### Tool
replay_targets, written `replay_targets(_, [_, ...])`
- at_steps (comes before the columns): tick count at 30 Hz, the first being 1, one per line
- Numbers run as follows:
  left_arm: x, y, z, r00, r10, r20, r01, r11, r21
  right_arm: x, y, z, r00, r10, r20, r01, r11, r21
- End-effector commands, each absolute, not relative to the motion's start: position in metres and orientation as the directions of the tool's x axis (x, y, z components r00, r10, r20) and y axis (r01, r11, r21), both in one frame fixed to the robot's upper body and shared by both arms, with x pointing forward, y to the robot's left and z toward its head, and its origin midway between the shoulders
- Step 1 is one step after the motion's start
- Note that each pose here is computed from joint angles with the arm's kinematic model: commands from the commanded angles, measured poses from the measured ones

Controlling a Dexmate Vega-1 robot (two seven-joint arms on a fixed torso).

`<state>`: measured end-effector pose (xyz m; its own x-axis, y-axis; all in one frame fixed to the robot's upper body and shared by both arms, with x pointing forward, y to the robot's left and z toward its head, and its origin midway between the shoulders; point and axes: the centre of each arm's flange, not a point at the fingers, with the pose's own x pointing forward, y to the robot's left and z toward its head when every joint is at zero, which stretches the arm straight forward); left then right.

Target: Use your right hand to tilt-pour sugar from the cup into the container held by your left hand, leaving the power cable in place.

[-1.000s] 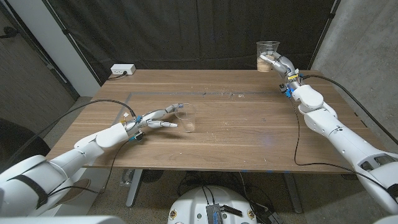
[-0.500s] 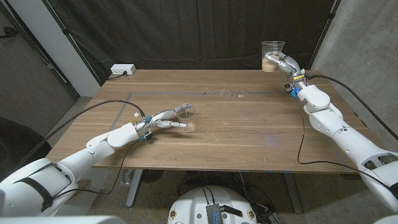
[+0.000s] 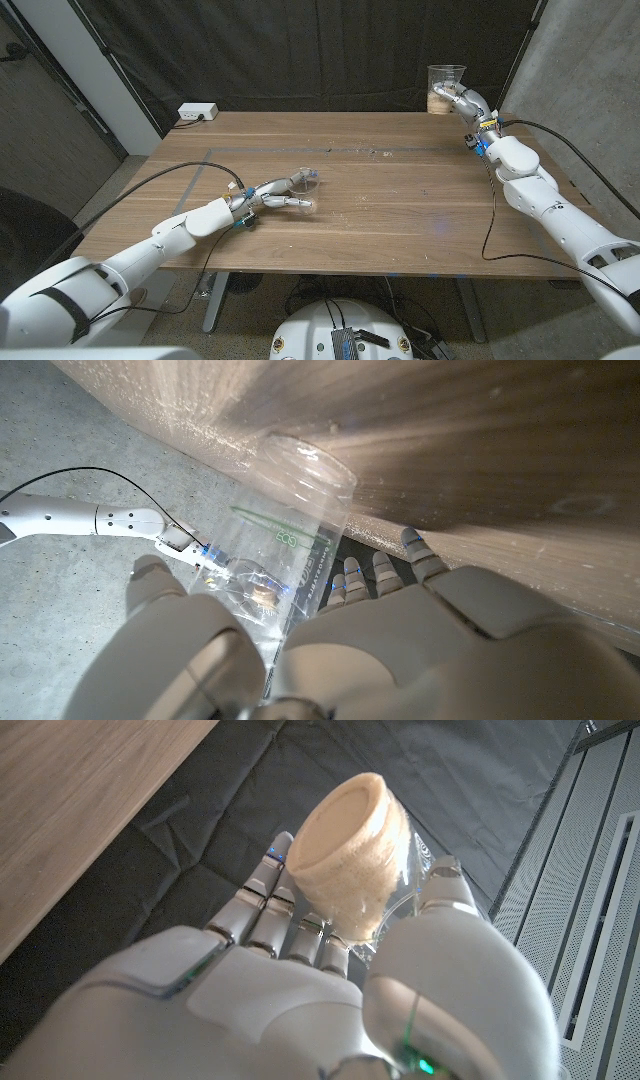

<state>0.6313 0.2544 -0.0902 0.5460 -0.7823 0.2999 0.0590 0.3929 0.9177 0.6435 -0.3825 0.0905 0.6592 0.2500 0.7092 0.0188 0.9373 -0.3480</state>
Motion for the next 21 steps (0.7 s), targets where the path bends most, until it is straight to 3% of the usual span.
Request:
replay_targets(1, [0.639,0.241,-0.095,0.537,-0.772,0.34,0.076,0.445,0.892,0.645,-0.394,0.091,0.661,0.255,0.706,0.012,0.937,-0.35])
replay_targets(21, [0.63,0.231,-0.117,0.484,-0.724,0.491,0.116,0.61,0.784,0.652,-0.397,0.095,0.671,0.268,0.691,0.011,0.929,-0.371])
